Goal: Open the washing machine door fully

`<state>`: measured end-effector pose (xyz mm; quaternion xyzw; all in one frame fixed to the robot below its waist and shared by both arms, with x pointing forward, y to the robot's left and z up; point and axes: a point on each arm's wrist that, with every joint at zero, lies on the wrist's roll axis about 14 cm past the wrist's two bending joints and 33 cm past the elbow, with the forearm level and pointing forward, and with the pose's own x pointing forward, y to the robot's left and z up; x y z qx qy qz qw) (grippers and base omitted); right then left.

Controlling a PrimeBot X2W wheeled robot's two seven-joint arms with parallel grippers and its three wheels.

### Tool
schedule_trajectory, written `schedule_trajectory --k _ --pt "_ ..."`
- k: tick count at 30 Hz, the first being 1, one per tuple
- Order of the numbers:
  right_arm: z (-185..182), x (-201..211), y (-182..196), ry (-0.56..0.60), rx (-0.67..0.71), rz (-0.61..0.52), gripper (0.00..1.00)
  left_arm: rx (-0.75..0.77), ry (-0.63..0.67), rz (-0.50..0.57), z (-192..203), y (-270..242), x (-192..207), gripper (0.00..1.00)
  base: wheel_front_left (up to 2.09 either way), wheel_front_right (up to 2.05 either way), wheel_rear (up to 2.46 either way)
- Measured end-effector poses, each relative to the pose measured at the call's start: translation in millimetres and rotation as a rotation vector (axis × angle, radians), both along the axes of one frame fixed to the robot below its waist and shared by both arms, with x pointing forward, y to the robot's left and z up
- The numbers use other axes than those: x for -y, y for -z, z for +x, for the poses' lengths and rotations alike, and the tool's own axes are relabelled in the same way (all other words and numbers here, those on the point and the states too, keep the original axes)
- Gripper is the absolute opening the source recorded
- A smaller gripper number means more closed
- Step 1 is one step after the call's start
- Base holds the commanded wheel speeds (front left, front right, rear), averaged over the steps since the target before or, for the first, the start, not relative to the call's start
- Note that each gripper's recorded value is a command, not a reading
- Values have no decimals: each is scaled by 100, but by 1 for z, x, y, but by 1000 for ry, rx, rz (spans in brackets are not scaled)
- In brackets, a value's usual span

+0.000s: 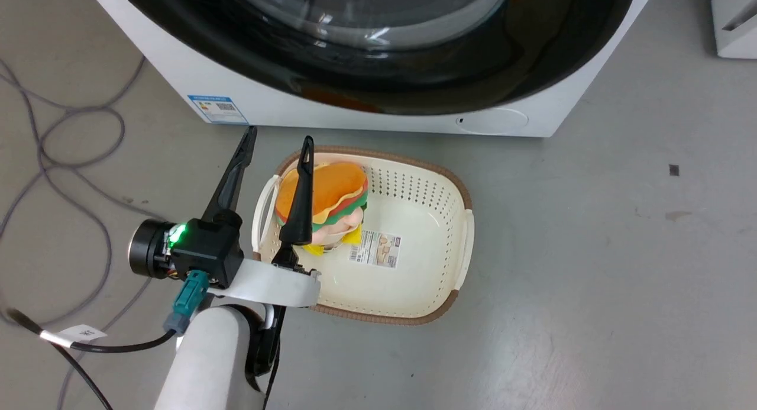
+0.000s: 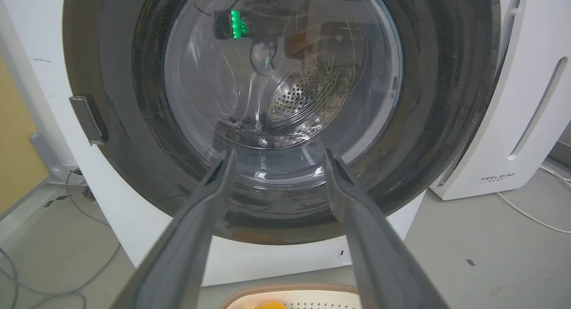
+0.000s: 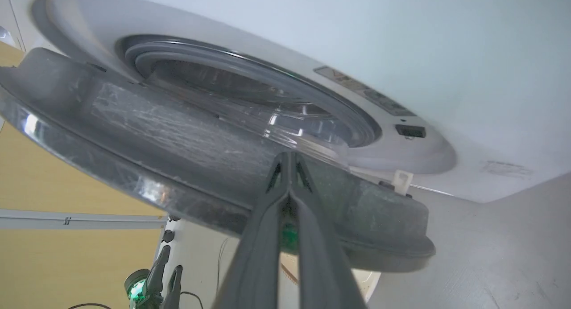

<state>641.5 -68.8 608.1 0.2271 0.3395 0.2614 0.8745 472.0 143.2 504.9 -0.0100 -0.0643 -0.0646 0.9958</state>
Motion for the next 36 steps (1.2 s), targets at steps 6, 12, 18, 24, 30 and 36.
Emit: schedule_trajectory --k 6,12,18,24,30,36 --pt "-17 -3 9 -32 -31 -17 0 17 6 0 -3 -8 2 100 0 0 0" --pt "-33 -4 12 -62 -56 -19 0 34 13 -1 -7 -17 4 100 0 0 0" --pt "-50 -5 13 -86 -74 -9 0 34 15 5 -15 -19 5 100 0 0 0" --pt "-66 -4 14 -111 -92 2 0 34 22 6 -21 -21 7 100 0 0 0" --pt "-84 -4 15 -139 -112 17 0 38 25 5 -28 -24 9 100 0 0 0" --pt "-102 -3 10 -164 -119 34 0 40 26 9 -36 -27 10 100 0 0 0"
